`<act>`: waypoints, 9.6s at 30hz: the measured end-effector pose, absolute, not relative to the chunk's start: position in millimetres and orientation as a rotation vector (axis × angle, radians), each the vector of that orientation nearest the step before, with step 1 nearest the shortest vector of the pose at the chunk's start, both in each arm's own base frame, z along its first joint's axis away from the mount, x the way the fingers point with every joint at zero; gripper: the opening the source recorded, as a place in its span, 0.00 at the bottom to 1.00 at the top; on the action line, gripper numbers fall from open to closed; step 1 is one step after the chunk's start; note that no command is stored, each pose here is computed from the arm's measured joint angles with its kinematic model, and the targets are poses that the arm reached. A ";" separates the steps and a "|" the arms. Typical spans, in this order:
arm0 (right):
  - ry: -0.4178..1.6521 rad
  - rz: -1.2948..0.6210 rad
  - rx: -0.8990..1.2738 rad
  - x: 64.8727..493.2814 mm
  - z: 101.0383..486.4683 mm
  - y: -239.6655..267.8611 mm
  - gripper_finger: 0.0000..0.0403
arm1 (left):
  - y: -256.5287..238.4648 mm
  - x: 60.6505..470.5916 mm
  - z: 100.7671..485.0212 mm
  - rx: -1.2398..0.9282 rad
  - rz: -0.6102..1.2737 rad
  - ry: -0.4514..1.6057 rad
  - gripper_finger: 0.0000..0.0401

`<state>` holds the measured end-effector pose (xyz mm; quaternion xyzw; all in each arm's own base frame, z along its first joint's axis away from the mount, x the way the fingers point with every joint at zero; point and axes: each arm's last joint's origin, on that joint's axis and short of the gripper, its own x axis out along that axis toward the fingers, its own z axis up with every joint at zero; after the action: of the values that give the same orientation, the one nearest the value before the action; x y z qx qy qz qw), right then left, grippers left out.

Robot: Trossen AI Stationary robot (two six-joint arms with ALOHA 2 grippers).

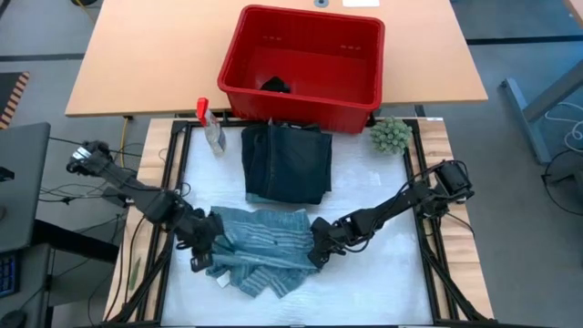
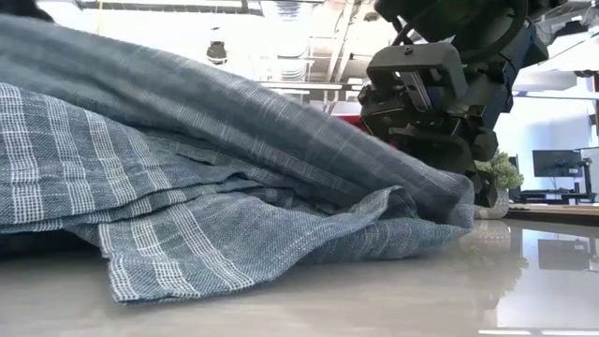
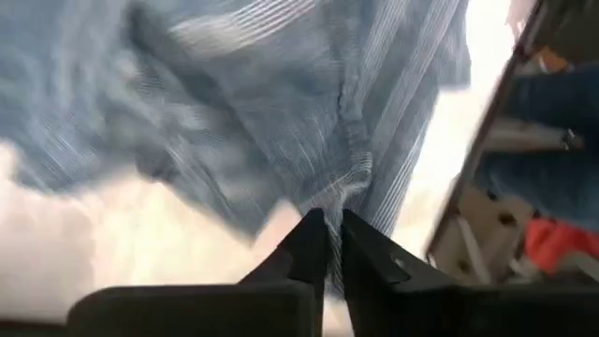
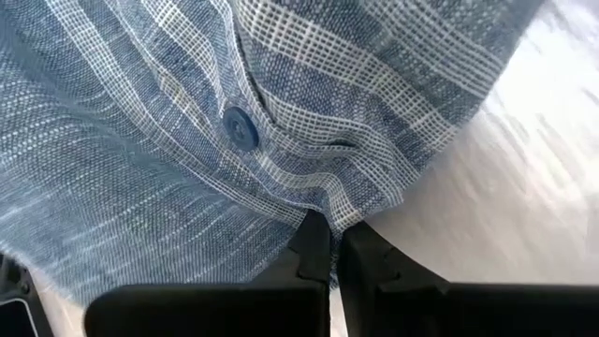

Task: Fold Laundry from Bin
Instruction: Fold the blue long sleeve on the table

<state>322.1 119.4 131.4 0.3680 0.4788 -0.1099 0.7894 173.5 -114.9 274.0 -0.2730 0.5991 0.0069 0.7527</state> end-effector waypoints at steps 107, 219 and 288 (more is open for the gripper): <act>0.676 -0.186 0.637 356.4 216.9 73.3 0.47 | -128.9 236.1 186.3 -0.501 0.108 0.703 0.08; 1.165 0.220 0.478 411.2 309.8 137.5 0.10 | -141.0 220.4 136.6 -0.685 -0.061 0.750 0.00; 1.235 0.203 0.234 364.5 348.7 110.6 0.11 | -77.4 342.2 325.1 0.010 -0.270 0.630 0.53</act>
<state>364.5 110.6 348.7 0.1092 0.5767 0.0946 0.8041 342.2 -77.4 325.1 0.0049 0.3087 -0.1322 0.9419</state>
